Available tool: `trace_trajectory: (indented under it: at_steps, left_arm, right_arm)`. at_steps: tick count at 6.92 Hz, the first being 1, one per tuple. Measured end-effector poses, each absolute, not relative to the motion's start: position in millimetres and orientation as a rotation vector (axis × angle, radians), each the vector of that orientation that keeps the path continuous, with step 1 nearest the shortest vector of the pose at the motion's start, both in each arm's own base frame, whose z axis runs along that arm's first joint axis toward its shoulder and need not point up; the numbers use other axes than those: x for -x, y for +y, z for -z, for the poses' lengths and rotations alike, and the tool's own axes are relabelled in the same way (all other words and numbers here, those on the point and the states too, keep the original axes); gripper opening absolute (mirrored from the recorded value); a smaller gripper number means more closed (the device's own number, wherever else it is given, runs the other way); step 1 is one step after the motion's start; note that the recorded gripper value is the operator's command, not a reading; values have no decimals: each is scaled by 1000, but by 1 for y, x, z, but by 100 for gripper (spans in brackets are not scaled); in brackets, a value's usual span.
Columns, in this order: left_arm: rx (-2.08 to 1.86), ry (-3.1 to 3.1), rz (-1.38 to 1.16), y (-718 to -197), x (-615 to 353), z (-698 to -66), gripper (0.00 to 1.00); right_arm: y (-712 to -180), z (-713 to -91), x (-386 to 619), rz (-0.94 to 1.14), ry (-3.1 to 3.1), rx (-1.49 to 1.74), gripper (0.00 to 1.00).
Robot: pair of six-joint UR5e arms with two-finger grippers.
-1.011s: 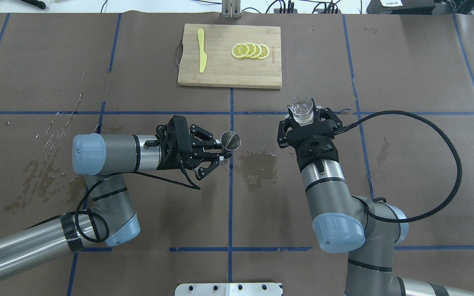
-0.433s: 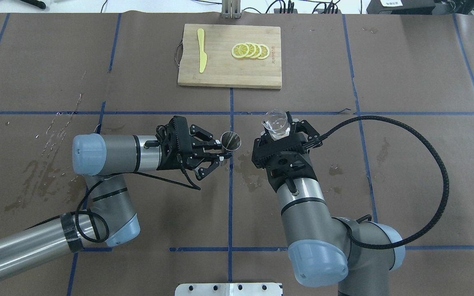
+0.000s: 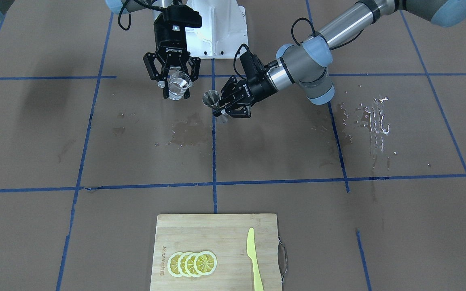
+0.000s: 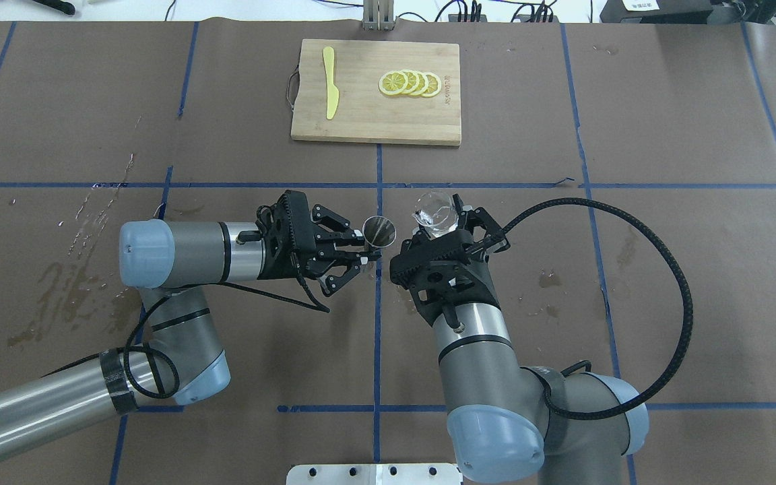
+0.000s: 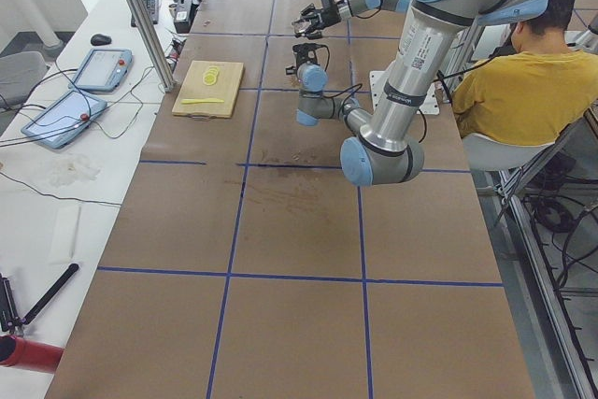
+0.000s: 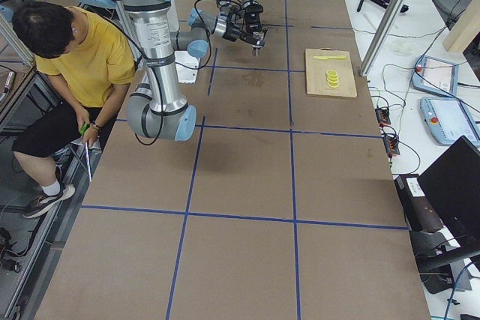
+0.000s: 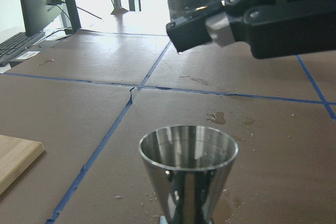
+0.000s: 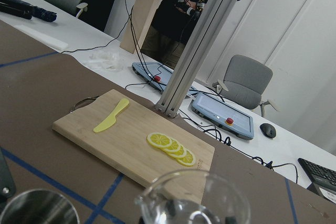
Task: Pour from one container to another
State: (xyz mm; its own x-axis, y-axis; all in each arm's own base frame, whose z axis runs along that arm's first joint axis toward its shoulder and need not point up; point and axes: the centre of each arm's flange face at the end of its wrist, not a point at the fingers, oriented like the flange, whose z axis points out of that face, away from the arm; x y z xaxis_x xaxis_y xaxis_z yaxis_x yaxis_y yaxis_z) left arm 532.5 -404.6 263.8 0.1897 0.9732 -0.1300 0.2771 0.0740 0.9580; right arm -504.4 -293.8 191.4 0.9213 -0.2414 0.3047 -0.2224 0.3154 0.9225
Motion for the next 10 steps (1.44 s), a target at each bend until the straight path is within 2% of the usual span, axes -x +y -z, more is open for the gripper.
trace_trajectory:
  at_steps: [7,10]
  left_arm:
    - [-1416,1295,-840,-403,-533,-264,0]
    - [-1416,1296,-841,-402,-533,-263,0]
  right_arm:
    - [-294,-178,525,99,-323,-1242,0]
    - [-293,-167,530,227,-230,-1262,0]
